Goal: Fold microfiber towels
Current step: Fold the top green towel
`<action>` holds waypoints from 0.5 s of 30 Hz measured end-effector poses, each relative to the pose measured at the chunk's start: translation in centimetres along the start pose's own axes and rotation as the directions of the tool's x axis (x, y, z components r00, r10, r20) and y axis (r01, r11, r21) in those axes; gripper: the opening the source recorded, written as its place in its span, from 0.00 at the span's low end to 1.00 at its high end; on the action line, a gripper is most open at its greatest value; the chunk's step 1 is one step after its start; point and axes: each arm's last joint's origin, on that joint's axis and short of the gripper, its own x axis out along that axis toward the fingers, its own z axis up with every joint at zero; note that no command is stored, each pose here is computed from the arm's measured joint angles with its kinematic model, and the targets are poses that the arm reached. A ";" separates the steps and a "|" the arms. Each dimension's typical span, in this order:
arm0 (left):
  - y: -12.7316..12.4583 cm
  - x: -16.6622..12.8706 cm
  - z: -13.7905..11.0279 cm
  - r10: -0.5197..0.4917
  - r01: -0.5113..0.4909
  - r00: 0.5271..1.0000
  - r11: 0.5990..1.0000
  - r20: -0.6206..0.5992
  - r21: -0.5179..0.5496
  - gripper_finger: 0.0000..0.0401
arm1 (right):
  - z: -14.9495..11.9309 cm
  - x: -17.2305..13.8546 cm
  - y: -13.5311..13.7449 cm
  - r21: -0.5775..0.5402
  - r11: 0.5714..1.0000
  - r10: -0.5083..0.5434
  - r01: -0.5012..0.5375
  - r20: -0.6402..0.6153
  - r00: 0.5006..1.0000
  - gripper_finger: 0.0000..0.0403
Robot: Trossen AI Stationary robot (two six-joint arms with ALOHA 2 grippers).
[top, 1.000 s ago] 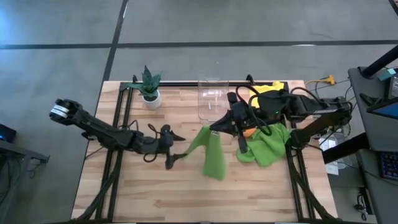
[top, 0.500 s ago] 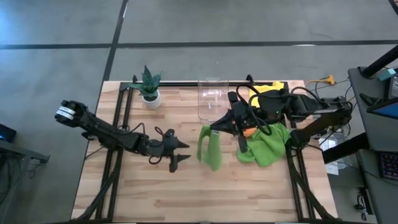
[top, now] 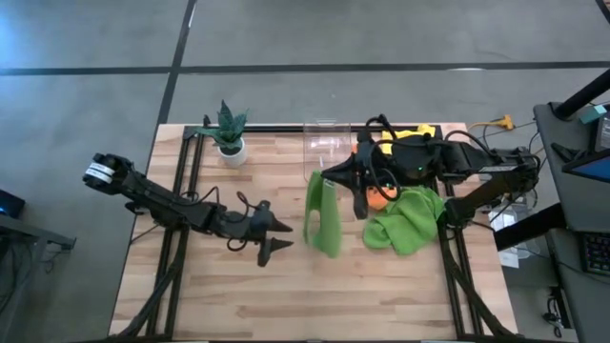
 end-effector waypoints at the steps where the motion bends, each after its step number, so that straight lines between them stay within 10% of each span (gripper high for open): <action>1: 0.1 0.0 0.0 0.020 -0.020 1.000 1.000 0.010 -0.013 0.48 | 0.0 0.0 0.0 0.013 1.000 -0.014 0.014 0.002 1.000 0.02; 15: 2.0 0.1 0.2 0.291 -0.291 0.954 0.957 0.067 -0.010 0.48 | 0.1 0.5 0.0 0.069 0.996 -0.065 0.062 0.035 0.997 0.02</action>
